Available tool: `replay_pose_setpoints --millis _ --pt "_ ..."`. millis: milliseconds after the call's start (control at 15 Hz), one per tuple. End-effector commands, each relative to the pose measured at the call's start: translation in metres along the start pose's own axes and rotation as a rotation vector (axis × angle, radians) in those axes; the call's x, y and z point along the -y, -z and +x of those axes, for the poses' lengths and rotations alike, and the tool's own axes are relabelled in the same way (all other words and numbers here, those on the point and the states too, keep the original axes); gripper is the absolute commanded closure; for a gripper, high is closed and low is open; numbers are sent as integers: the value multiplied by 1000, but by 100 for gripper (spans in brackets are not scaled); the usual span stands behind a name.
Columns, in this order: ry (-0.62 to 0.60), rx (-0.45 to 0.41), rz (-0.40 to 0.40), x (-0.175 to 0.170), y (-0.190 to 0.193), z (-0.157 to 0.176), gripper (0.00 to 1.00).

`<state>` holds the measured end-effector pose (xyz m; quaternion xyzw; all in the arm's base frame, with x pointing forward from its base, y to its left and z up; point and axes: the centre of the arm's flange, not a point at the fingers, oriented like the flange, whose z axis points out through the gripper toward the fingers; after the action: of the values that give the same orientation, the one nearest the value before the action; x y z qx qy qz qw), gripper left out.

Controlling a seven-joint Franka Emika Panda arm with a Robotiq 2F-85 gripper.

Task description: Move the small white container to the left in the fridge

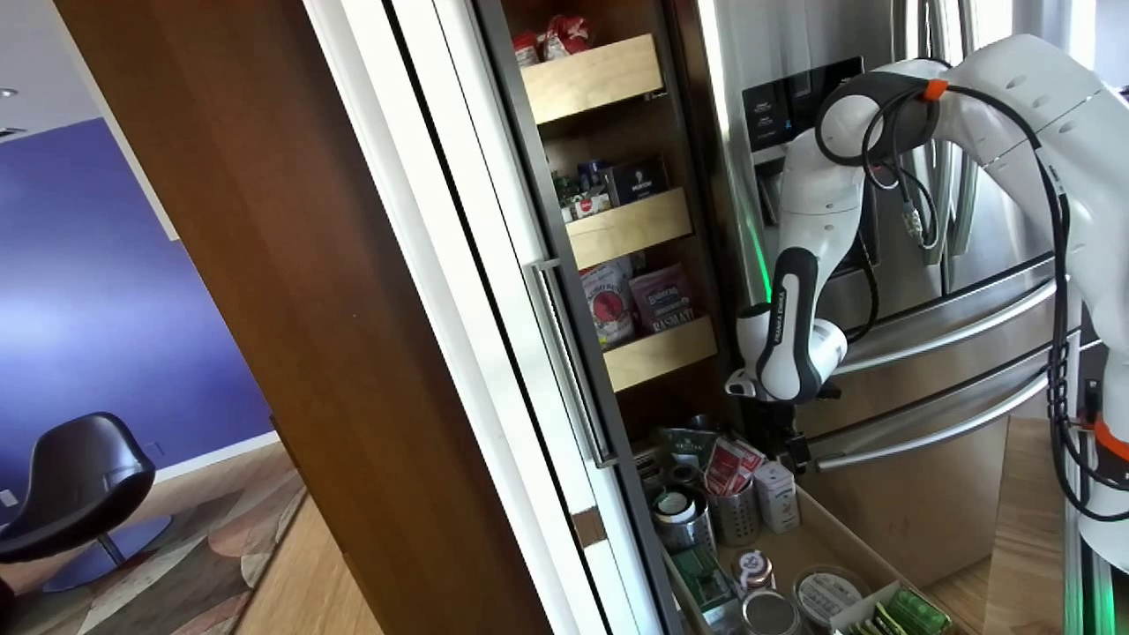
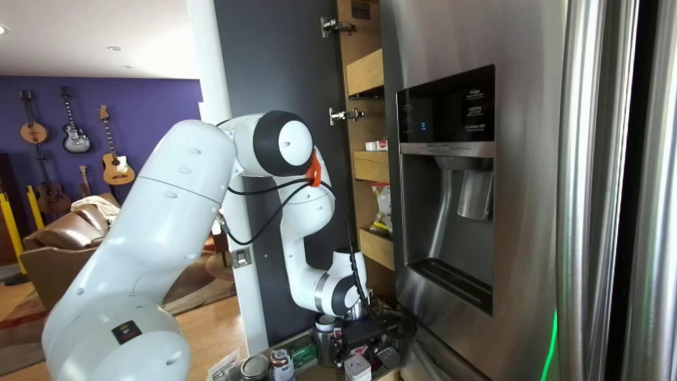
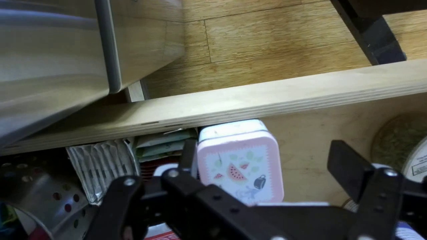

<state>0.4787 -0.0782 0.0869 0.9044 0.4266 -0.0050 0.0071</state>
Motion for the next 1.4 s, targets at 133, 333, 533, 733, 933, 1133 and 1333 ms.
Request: replay_pose_setpoints --millis 133,333,533,733,933,1133,1333 --pt "58 -35 -24 -7 -21 8 0" --pt "71 -48 -28 -7 -27 9 0" --pt "80 -71 -29 -5 -33 12 0" --pt "88 -89 -57 -6 -39 14 0" --pt "100 -96 -68 -6 -44 14 0" --pt "108 -94 -59 -5 -48 15 26" --pt "77 -95 -53 -2 -41 16 49"
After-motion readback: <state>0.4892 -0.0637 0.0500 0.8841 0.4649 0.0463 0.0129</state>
